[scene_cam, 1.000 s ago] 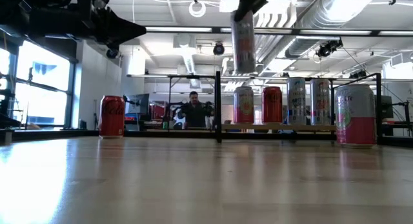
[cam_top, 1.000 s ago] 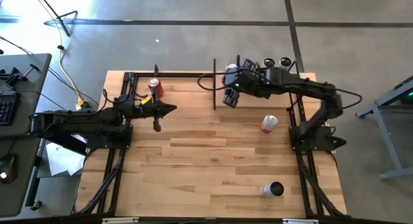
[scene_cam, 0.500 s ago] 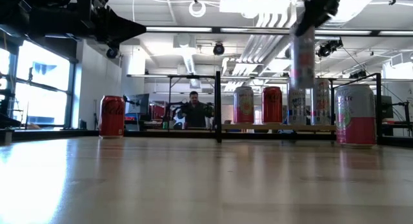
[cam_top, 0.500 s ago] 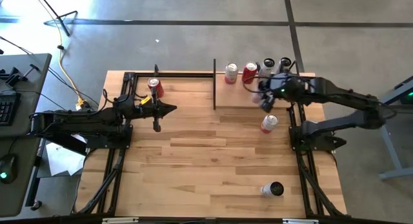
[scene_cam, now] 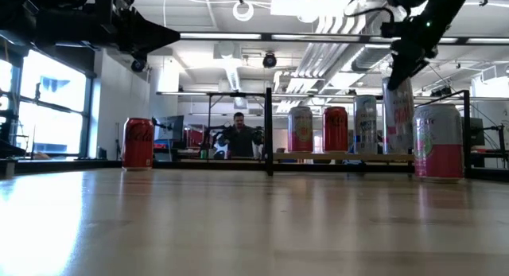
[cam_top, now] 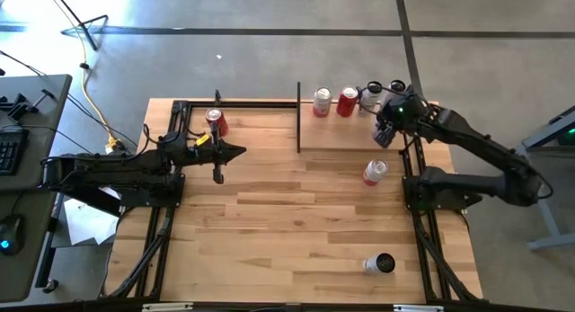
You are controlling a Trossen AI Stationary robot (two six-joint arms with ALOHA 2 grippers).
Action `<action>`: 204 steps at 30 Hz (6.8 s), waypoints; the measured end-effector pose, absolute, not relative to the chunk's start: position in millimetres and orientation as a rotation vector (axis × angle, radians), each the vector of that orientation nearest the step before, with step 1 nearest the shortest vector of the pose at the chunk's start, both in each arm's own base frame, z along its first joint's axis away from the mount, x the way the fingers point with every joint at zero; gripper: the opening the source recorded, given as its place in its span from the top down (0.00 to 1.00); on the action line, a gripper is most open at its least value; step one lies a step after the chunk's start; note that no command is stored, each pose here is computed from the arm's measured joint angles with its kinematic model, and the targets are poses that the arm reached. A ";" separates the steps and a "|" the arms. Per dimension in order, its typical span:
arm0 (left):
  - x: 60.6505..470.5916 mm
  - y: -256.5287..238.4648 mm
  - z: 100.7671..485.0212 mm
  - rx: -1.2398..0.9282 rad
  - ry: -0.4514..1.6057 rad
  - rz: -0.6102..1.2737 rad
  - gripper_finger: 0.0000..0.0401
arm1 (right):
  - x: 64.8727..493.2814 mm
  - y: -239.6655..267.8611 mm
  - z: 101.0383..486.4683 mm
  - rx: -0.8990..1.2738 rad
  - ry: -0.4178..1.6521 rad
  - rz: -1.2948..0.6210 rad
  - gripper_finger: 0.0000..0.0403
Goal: Place canned beverage on shelf
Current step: Put the white and pink soda can on the shelf aligned with the other white and pink soda can
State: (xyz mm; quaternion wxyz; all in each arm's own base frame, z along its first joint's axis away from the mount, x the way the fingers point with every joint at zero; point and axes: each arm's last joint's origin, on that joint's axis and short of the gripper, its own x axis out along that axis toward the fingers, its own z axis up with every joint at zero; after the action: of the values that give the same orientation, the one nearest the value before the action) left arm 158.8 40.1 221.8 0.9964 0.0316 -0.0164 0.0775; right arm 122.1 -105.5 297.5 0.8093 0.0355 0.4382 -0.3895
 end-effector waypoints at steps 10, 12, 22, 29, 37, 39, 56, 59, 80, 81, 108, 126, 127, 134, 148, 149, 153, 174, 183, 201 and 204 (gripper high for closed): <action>158.8 40.1 221.7 0.069 -0.032 0.155 1.00 | 109.5 -117.7 287.2 0.113 0.977 -0.918 0.41; 158.8 40.1 221.7 0.069 -0.032 0.155 1.00 | 107.6 -119.6 287.3 0.115 0.977 -0.930 0.41; 158.8 40.1 221.7 0.070 -0.032 0.155 1.00 | 101.4 -127.9 284.7 0.115 0.955 -0.976 0.41; 158.8 40.1 221.7 0.069 -0.032 0.155 1.00 | 100.9 -132.4 265.5 0.075 0.907 -1.001 0.41; 158.8 40.1 221.7 0.064 -0.033 0.155 1.00 | 93.6 -120.6 280.3 0.113 0.862 -0.950 0.41; 158.8 40.1 221.8 0.064 -0.033 0.155 1.00 | 93.2 -120.1 282.6 0.122 0.862 -0.953 0.41; 158.9 39.5 221.8 0.063 -0.033 0.138 1.00 | 85.3 -127.6 276.5 0.270 0.788 -0.881 0.41; 158.9 39.5 221.8 0.062 -0.033 0.137 1.00 | 83.8 -128.3 276.5 0.292 0.778 -0.893 0.41; 158.9 39.5 221.7 0.053 -0.034 0.136 1.00 | 82.6 -128.4 273.0 0.346 0.787 -0.930 0.21; 158.9 39.5 221.7 0.053 -0.034 0.136 1.00 | 82.6 -128.5 273.1 0.344 0.787 -0.932 0.19; 158.9 39.6 221.8 0.053 -0.034 0.137 1.00 | 86.1 -134.4 281.3 0.272 0.701 -0.952 0.19; 158.9 39.6 221.8 0.056 -0.034 0.137 1.00 | 93.5 -144.6 300.6 0.271 0.420 -1.039 0.22; 158.9 39.6 221.8 0.056 -0.034 0.137 1.00 | 94.7 -144.5 301.8 0.262 0.409 -1.038 0.24; 158.9 39.6 221.8 0.063 -0.033 0.137 1.00 | 108.5 -138.9 309.8 0.195 0.335 -1.003 0.47; 158.8 39.6 221.8 0.063 -0.034 0.138 1.00 | 146.2 -96.4 307.9 0.098 0.389 -0.761 0.95; 158.8 39.6 221.8 0.063 -0.034 0.138 1.00 | 148.0 -92.0 306.1 0.103 0.407 -0.749 0.96; 158.8 39.6 221.8 0.064 -0.034 0.138 1.00 | 153.0 -74.1 296.0 0.119 0.511 -0.723 0.99; 158.8 39.7 221.8 0.063 -0.033 0.142 1.00 | 161.6 -74.3 237.7 0.187 1.010 -1.059 1.00; 158.8 39.7 221.8 0.062 -0.033 0.141 1.00 | 149.8 -84.2 236.2 0.183 1.074 -1.155 1.00; 158.9 39.7 221.8 0.062 -0.033 0.141 1.00 | 164.6 -77.9 250.9 0.181 0.995 -0.973 1.00; 158.9 39.7 221.7 0.062 -0.033 0.140 1.00 | 170.7 -78.6 247.7 0.143 1.007 -0.976 1.00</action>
State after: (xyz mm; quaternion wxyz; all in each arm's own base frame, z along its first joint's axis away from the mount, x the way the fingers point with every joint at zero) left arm 158.9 39.7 221.7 0.9969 0.0310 -0.0165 0.0701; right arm 170.7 -78.6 247.7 0.7616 0.0657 0.4630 -0.4487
